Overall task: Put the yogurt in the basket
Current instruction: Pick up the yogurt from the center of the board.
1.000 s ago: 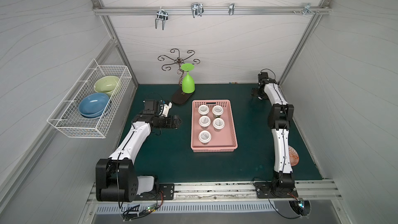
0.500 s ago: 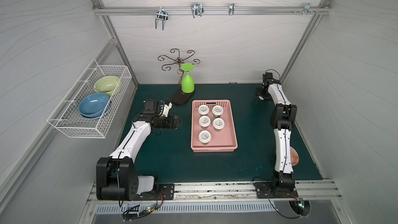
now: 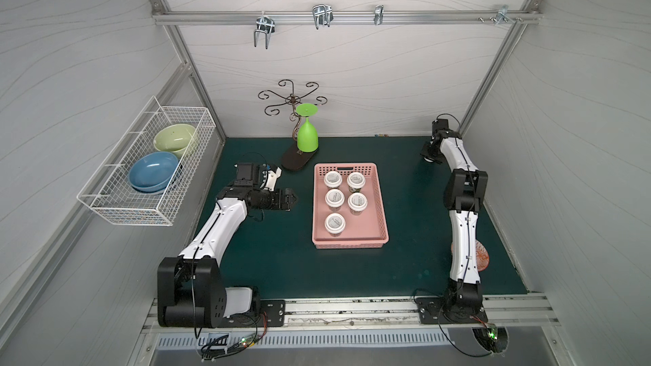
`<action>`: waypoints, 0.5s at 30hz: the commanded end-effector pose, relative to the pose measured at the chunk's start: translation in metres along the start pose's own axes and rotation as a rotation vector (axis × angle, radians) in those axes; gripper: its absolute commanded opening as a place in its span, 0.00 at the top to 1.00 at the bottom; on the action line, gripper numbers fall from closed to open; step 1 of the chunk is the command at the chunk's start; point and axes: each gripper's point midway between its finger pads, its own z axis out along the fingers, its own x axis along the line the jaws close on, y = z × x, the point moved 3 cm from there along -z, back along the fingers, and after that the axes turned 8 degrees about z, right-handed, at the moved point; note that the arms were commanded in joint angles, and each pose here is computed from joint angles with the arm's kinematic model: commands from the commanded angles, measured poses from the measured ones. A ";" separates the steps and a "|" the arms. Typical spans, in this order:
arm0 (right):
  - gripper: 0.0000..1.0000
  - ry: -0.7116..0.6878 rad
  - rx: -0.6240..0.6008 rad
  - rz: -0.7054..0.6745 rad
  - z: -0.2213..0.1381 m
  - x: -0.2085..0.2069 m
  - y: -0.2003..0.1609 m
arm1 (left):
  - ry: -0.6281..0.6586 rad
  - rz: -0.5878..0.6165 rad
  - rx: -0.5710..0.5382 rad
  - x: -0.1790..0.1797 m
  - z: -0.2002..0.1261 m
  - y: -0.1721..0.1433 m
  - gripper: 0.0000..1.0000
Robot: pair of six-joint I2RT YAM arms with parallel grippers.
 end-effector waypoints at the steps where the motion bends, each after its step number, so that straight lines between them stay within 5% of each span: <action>1: 0.55 0.018 0.027 0.008 -0.011 -0.002 -0.004 | 0.002 0.022 -0.054 -0.002 -0.009 0.016 0.02; 15: 0.56 0.345 0.007 -0.017 -0.143 0.058 -0.028 | 0.006 0.031 -0.200 -0.026 -0.063 0.061 0.01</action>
